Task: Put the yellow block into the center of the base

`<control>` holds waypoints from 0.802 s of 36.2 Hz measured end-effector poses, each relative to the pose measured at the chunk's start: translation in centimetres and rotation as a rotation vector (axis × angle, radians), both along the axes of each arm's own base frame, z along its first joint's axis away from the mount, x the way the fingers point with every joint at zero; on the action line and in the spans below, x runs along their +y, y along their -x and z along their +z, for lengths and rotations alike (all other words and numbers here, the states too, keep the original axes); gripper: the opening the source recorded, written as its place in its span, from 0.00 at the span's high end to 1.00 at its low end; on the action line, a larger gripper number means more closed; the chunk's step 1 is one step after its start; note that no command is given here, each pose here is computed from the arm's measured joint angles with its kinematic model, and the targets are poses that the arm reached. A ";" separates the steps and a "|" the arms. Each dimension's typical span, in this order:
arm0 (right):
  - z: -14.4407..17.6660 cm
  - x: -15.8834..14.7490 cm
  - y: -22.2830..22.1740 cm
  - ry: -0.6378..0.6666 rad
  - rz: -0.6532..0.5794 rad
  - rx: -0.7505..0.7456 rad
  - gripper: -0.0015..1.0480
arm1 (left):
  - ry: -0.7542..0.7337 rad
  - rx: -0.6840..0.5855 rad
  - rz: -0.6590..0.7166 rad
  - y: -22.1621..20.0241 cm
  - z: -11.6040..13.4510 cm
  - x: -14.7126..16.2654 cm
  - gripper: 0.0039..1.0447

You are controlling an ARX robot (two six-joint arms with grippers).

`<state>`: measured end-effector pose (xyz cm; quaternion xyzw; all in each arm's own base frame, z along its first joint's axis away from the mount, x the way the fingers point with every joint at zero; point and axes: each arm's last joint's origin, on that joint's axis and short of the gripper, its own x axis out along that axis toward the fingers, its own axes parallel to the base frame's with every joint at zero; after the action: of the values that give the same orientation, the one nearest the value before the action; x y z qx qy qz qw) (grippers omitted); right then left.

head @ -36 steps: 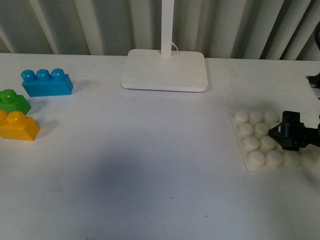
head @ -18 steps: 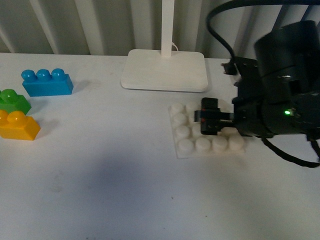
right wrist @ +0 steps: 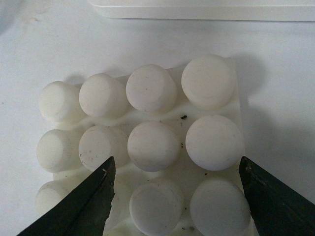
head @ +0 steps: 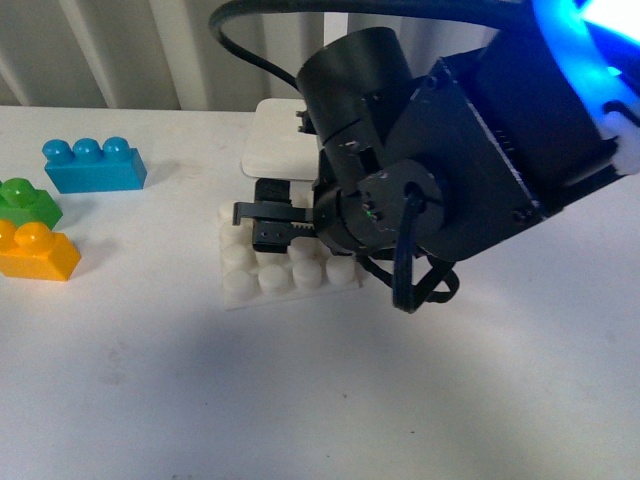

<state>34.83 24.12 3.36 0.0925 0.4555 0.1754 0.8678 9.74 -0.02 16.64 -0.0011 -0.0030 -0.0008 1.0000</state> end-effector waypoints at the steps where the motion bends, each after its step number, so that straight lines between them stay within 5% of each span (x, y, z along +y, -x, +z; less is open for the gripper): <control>1: 0.0 0.5 0.0 -0.004 -0.002 0.002 0.30 | 0.000 0.000 0.000 0.0 0.0 0.0 0.06; 15: 0.3 4.0 -0.4 -0.045 -0.004 0.028 0.29 | 0.000 0.000 0.000 0.0 0.0 0.0 0.06; 29: 0.7 3.1 0.0 -0.093 -0.073 0.009 0.27 | 0.000 0.000 0.000 0.0 0.0 0.0 0.06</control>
<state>34.78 27.21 4.10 0.1499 0.4470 0.1642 0.8665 9.74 -0.02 16.65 -0.0011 -0.0031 -0.0008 1.0000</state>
